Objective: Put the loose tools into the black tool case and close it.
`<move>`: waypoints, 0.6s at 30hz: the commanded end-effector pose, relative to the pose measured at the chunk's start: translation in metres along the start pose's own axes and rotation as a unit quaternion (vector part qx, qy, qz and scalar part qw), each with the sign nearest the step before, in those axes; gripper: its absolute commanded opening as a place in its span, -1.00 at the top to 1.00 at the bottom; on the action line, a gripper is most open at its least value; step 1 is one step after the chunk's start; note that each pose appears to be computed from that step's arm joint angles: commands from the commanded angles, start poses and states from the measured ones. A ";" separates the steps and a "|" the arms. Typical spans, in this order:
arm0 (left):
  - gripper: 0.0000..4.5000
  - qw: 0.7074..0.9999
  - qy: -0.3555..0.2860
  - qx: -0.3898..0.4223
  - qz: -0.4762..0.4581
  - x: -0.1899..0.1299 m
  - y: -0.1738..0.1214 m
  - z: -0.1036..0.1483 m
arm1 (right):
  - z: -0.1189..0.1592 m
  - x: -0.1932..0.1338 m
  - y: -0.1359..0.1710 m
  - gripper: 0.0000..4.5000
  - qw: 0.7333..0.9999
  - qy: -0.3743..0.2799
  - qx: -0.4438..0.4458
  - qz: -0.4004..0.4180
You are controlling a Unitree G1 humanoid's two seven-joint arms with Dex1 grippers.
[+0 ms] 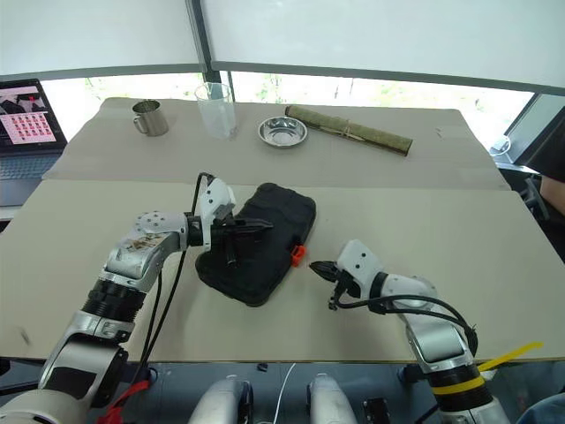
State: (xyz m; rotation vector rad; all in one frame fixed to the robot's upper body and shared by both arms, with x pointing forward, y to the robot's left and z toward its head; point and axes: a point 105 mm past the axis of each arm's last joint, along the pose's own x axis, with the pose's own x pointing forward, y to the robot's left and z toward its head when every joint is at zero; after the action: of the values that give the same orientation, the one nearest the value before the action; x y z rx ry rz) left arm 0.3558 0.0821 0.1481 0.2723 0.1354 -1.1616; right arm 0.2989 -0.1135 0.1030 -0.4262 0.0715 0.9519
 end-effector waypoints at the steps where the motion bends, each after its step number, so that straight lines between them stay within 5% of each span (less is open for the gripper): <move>1: 0.95 1.000 0.031 -0.003 -0.001 -0.002 -0.003 -0.010 | 0.011 0.002 -0.005 1.00 1.000 -0.018 -0.022 -0.007; 18: 0.95 0.998 0.052 -0.020 0.001 -0.005 -0.007 -0.021 | 0.025 0.011 -0.011 1.00 0.998 -0.050 -0.031 -0.002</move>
State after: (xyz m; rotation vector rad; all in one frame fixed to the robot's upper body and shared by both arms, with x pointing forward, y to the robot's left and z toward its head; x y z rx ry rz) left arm 0.3515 0.0860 0.1444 0.3040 0.1797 -1.1441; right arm 0.3126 -0.1082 0.1088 -0.4391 0.0318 0.9507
